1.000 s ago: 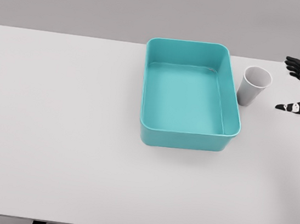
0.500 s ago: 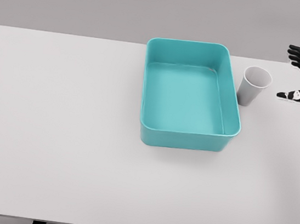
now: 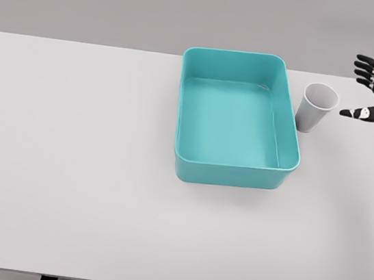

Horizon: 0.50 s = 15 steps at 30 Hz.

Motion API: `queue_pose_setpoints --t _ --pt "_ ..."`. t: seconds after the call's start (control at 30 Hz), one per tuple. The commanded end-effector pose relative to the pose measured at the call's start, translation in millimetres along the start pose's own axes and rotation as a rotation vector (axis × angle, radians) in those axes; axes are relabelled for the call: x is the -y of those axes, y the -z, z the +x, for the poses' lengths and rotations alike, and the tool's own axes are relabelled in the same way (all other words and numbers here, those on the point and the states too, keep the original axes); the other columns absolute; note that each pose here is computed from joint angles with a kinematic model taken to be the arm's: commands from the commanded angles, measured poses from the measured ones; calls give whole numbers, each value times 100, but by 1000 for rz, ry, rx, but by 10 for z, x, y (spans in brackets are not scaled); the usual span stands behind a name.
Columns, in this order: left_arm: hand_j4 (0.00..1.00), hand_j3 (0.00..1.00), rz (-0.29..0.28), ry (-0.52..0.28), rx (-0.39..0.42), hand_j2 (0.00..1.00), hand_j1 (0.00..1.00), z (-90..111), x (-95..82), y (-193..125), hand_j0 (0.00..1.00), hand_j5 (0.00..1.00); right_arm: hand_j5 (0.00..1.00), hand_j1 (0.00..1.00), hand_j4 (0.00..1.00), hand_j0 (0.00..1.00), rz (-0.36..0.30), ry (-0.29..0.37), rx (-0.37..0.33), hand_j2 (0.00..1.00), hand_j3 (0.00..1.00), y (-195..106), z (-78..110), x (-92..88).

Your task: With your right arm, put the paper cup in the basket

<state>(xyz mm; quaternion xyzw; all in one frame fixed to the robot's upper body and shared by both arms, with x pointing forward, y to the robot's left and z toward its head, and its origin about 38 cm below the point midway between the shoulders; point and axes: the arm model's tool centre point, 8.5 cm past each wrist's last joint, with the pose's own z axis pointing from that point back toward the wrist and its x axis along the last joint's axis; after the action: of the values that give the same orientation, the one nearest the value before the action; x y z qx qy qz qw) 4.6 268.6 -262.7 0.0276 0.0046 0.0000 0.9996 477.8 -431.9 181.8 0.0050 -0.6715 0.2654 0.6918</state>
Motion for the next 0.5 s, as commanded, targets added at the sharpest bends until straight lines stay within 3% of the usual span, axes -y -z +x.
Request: queue_pose_setpoints --t 0.0,0.47 --pt "100 100 0 -1 0 100 100 0 0 0 100 100 100 100 100 100 12 10 -23 100 100 12 -68 -39" --pt "100 100 0 -1 0 100 100 0 0 0 100 100 100 100 100 100 51 -4 -56 100 100 140 -154 -170"
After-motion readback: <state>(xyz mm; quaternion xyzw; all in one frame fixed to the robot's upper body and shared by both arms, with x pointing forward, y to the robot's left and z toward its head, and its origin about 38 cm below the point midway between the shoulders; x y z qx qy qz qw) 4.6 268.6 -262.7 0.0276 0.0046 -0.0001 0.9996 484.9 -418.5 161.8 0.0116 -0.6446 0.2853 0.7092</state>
